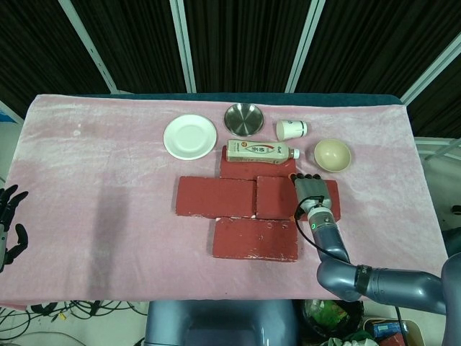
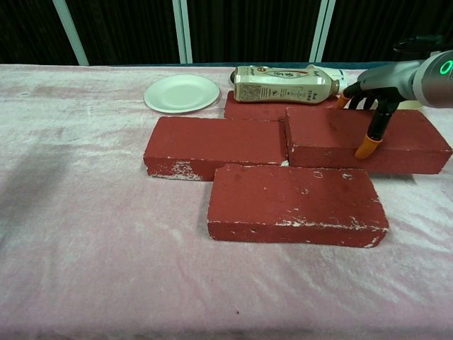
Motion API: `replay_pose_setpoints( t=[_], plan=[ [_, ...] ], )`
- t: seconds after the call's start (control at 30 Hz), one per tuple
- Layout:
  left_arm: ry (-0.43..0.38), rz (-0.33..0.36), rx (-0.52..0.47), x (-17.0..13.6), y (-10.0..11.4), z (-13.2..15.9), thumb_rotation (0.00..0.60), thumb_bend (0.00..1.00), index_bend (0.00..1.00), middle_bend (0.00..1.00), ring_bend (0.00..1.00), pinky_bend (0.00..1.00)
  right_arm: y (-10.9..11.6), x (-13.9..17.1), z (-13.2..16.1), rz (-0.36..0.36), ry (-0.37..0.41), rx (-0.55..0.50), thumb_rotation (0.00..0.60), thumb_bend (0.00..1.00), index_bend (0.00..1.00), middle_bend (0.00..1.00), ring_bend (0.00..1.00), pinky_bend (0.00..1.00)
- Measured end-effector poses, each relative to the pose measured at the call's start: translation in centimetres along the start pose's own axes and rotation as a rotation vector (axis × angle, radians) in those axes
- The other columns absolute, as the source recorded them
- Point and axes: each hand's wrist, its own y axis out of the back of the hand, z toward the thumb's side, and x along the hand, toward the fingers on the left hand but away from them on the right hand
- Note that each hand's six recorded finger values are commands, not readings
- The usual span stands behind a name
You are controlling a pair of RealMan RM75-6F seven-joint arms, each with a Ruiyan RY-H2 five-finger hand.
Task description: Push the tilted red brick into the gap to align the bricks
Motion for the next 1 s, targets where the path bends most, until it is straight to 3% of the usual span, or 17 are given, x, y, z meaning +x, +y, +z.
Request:
replay_pose_setpoints(
  t=[0.53, 0.63, 0.8, 1.0],
  plan=[
    [0.006, -0.001, 0.001, 0.04, 0.01, -0.11, 0.600, 0.73, 0.14, 0.04, 0.00, 0.00, -0.41, -0.22, 0.48, 0.004, 0.001, 0.001, 0.600, 0.04, 0.19, 0.30, 0.15, 0.09],
    [0.006, -0.002, 0.002, 0.05, 0.00, -0.09, 0.600, 0.73, 0.14, 0.04, 0.00, 0.00, -0.46, -0.17, 0.43, 0.006, -0.002, 0.008, 0.600, 0.04, 0.18, 0.24, 0.13, 0.09],
    [0.007, -0.001, 0.002, 0.05, 0.01, -0.09, 0.600, 0.73, 0.14, 0.04, 0.00, 0.00, -0.71, 0.07, 0.55, 0.017, 0.001, 0.031, 0.600, 0.01, 0.06, 0.11, 0.05, 0.09],
    [0.007, -0.001, 0.003, 0.03, 0.01, -0.10, 0.600, 0.73, 0.14, 0.04, 0.00, 0.00, -0.98, 0.18, 0.69, 0.036, -0.003, 0.037, 0.600, 0.00, 0.00, 0.04, 0.03, 0.09]
  ],
)
